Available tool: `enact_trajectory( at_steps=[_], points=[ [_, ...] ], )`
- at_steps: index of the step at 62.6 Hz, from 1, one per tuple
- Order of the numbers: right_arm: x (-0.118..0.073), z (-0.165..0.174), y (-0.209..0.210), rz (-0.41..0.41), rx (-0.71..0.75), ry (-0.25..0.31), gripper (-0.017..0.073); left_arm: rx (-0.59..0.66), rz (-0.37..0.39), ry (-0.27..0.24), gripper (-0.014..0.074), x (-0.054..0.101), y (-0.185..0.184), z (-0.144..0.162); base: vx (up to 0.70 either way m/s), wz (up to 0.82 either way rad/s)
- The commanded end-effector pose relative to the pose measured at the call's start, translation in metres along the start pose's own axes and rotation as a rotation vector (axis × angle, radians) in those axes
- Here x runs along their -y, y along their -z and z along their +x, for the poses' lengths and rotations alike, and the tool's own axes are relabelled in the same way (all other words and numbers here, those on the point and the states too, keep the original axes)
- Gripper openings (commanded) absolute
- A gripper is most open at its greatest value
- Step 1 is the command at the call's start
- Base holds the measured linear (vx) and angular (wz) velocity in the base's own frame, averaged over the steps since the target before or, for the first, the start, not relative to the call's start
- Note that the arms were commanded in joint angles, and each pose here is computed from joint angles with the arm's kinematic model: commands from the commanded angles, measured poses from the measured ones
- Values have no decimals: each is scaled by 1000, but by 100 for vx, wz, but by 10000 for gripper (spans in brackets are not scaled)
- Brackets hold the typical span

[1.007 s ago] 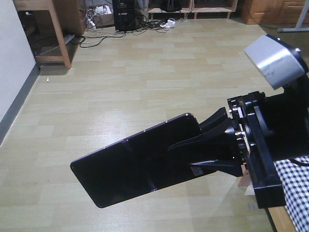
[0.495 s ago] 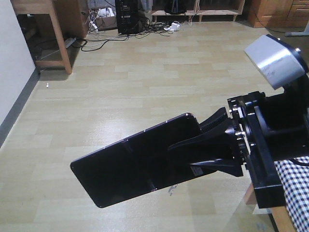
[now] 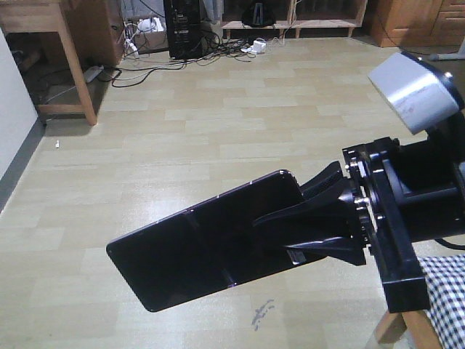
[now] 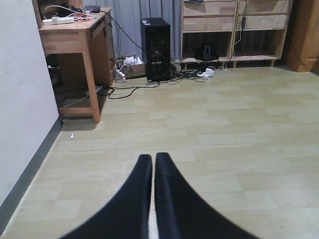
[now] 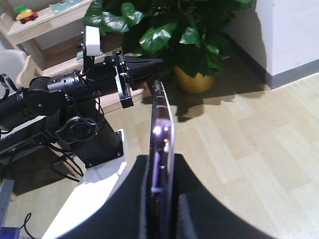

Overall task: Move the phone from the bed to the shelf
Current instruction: 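Hold the phone in the right gripper while the base turns away, then keep holding the phone raised while the base drives across the room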

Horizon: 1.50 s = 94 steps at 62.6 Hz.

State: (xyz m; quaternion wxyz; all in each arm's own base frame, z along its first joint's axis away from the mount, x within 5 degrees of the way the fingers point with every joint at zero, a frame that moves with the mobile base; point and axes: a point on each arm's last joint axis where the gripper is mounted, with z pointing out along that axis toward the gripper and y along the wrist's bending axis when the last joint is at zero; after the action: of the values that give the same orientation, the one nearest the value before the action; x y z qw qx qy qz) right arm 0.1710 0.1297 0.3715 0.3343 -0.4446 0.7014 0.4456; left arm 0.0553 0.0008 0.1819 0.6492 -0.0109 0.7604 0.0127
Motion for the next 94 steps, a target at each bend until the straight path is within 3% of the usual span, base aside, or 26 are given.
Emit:
enact_trajectory(
  at_steps=[1, 94],
  points=[
    [-16, -13, 6, -86, 74, 15, -1, 77, -10, 10, 1, -1, 1, -6, 28, 0],
    [-16, -13, 6, -86, 74, 15, -1, 77, -10, 10, 1, -1, 1, -6, 26, 1]
  ],
)
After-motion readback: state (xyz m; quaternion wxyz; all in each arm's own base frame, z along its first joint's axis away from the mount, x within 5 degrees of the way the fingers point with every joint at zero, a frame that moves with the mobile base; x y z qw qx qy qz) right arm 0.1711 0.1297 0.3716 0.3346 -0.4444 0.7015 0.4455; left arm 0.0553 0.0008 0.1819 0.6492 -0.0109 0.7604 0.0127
